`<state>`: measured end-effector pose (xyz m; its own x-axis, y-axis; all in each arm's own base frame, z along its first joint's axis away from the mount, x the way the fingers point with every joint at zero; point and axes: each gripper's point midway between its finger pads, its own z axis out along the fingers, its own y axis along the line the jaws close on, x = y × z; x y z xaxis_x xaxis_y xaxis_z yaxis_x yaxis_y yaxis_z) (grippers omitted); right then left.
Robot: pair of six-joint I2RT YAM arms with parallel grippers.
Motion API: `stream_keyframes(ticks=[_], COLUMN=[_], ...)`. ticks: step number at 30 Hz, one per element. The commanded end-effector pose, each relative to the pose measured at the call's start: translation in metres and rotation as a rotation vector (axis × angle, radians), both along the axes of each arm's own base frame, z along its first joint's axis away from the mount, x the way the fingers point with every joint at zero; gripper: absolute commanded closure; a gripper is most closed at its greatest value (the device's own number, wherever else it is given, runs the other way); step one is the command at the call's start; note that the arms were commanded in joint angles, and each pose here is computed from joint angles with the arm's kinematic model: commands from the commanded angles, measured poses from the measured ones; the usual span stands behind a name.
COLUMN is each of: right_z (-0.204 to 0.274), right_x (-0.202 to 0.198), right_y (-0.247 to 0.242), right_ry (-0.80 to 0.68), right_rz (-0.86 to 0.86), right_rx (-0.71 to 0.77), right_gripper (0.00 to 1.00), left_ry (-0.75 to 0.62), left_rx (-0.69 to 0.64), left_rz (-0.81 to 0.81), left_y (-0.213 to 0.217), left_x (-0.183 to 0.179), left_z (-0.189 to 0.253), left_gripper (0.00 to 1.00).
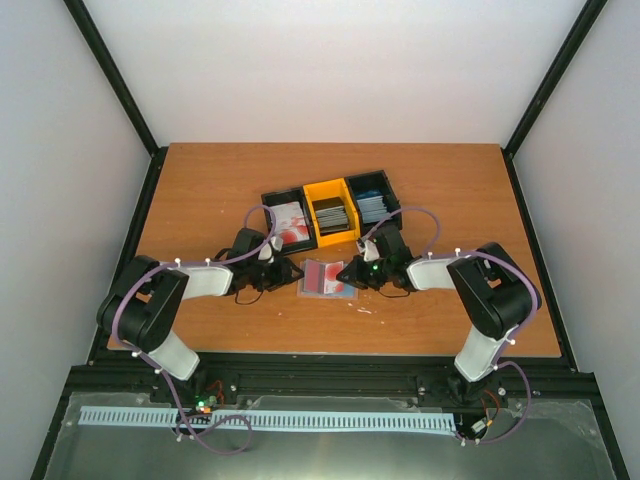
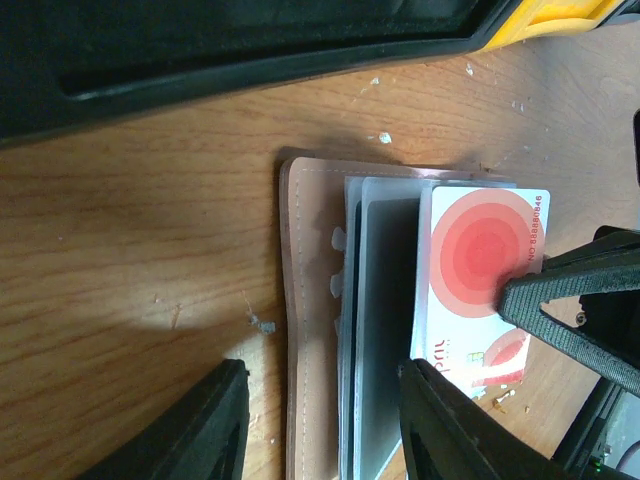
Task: Put the credit cards into the card holder
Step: Insert the credit card into the card holder.
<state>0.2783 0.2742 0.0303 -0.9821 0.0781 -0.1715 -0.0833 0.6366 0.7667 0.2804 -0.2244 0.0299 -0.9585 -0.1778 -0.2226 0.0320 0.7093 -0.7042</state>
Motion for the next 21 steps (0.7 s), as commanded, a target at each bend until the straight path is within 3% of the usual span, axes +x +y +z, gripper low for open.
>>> stream_keyframes(ticks=[1,19,21], right_z=[-0.013,-0.003,0.000], right_x=[-0.003,-0.004,-0.005], right_y=[-0.007,0.029,0.032], right_ry=[0.038,0.093,0.105], right_rz=[-0.023,0.014,0.008], right_rx=[-0.040,0.113,0.147], right_gripper=[0.97,0.97,0.97], left_ry=[0.043,0.036,0.049], left_rx=[0.042,0.036,0.070], left_rz=[-0.016,-0.046,-0.027], left_y=[0.003,-0.007,-0.002], left_x=[-0.009,-0.012,-0.011], left_z=[-0.015,-0.015,-0.019], left_gripper=[0.57,0.62,0.67])
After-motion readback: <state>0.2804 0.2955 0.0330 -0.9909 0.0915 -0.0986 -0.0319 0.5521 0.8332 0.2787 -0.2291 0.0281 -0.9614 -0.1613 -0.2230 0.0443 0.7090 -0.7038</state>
